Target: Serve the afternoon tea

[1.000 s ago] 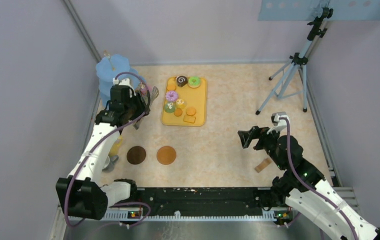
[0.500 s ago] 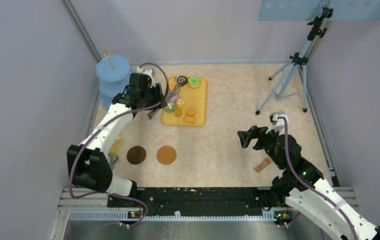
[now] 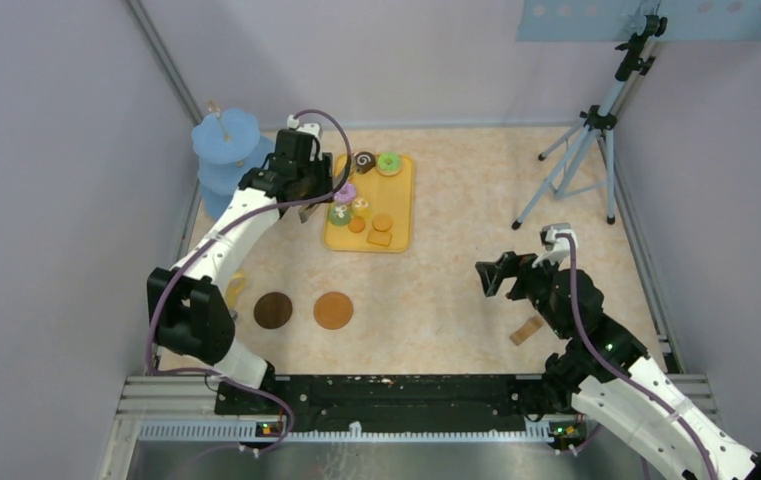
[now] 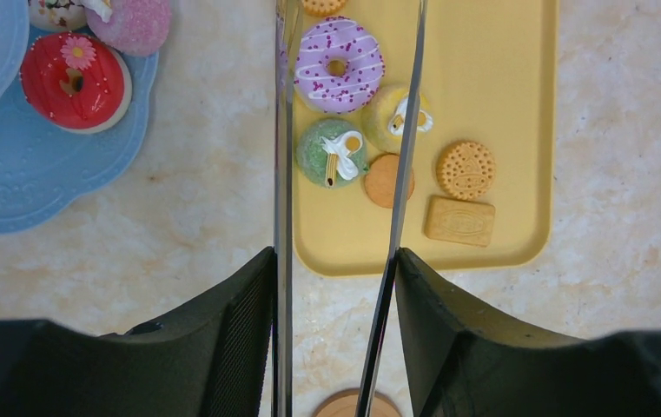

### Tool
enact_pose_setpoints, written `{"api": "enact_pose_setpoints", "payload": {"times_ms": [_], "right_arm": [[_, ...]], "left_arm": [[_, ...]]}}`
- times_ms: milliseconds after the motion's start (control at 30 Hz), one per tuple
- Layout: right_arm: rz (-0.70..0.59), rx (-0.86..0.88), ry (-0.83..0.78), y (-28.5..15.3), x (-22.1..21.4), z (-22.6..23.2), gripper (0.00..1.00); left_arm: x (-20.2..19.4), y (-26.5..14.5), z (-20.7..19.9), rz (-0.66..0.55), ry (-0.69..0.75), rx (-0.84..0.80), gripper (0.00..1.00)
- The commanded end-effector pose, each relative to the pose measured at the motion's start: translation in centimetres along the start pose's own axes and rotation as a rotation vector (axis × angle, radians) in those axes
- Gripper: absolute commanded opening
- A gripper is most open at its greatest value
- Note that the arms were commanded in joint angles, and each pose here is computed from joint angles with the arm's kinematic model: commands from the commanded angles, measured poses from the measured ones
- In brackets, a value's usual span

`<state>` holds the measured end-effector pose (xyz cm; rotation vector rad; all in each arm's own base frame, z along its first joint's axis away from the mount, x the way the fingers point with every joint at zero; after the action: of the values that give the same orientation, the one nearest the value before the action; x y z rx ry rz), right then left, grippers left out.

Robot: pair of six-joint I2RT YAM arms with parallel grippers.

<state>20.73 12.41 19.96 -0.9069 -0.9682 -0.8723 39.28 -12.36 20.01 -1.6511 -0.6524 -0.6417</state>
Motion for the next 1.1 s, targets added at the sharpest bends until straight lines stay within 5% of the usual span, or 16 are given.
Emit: {"api": "enact_pose_setpoints", "payload": {"times_ms": [0,1067], "right_arm": [[-0.036,-0.014,0.003,0.0,1.5,0.0,0.96],[-0.048,-0.003,0.013,-0.2,1.5,0.1,0.96]], "left_arm": [[0.9,0.5,-0.2,0.007,0.041,0.011,0.58],[-2.0,4.1,-0.6,0.107,0.175,0.123,0.63]]}}
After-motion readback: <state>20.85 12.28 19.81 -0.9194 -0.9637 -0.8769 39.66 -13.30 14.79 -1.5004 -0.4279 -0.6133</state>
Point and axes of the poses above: each gripper's point midway between its finger pads, its own y axis out along the fingers, its own z axis along the line the jaws close on, x = y × z, the point moved 1 cm from there along -y, back along the fingers, and after that the axes turned 2 degrees about -y, right-handed, at the moved point
